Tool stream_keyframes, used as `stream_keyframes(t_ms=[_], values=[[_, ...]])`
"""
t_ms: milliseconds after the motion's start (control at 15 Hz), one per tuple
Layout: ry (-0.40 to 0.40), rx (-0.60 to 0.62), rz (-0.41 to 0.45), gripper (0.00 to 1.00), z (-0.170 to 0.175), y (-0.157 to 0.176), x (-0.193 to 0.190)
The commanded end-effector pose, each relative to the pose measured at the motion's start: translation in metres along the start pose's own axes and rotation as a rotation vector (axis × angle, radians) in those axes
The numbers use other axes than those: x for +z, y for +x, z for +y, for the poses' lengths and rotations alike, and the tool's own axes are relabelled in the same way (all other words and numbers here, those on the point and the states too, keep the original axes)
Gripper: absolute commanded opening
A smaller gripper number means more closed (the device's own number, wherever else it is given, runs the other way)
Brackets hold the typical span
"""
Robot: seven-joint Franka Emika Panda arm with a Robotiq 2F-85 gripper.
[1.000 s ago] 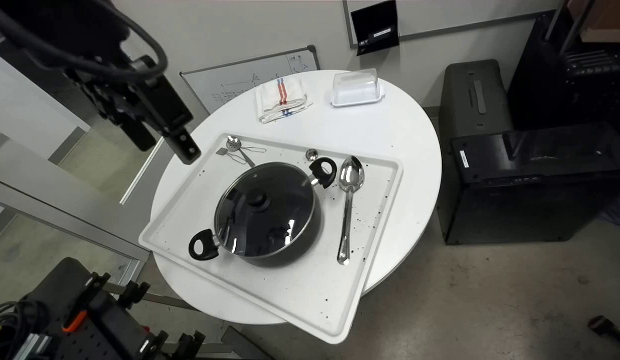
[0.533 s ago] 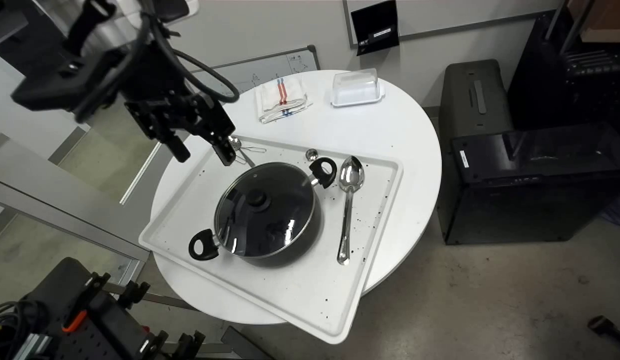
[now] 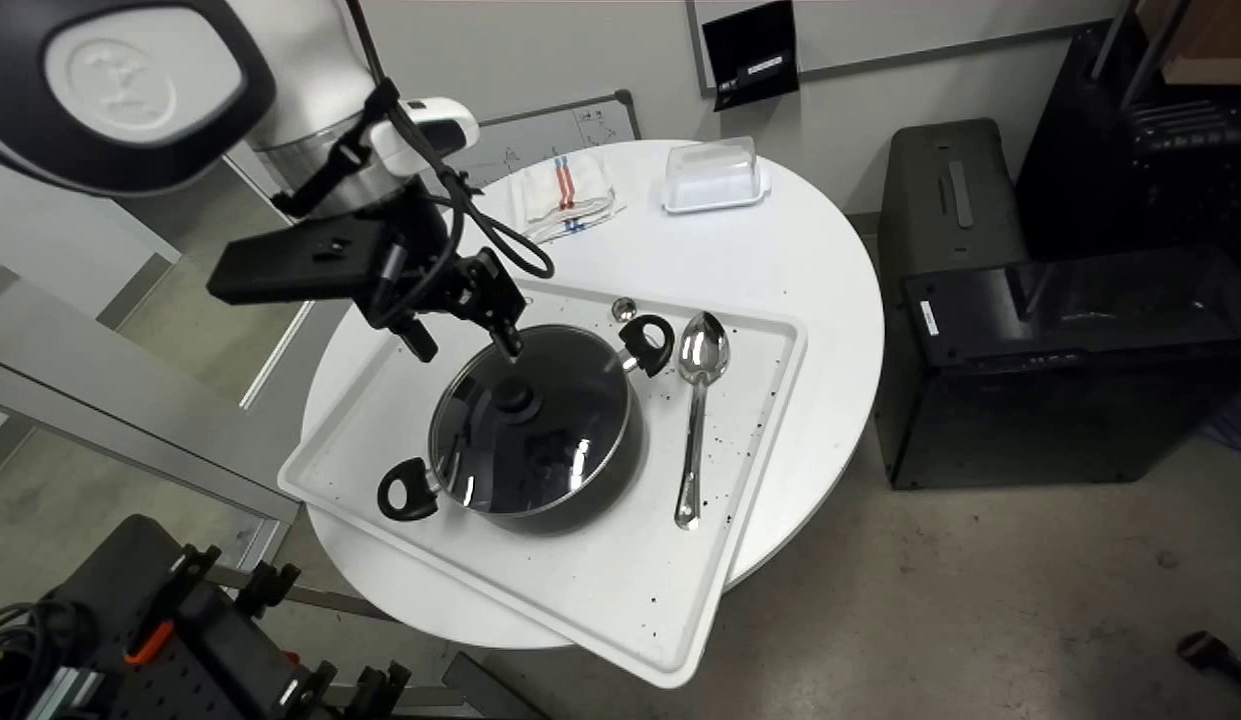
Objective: Remove the glass lid from the pot and put it on the white tray
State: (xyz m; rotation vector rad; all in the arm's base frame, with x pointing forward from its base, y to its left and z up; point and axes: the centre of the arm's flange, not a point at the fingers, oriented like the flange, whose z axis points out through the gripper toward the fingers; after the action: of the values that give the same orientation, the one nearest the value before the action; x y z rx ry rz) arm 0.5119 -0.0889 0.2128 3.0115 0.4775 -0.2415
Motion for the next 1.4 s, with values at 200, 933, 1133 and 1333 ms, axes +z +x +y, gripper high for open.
stream_keyframes(t_ms=[200, 933, 1133, 1333], values=[[-0.026, -0.071, 0.016, 1.00, -0.007, 0.028, 0.052], [-0.062, -0.157, -0.010, 1.00, -0.017, 0.048, 0.096], [-0.066, -0.170, -0.007, 1.00, -0.019, 0.050, 0.101], [-0.067, -0.177, 0.000, 0.74, -0.021, 0.051, 0.103]])
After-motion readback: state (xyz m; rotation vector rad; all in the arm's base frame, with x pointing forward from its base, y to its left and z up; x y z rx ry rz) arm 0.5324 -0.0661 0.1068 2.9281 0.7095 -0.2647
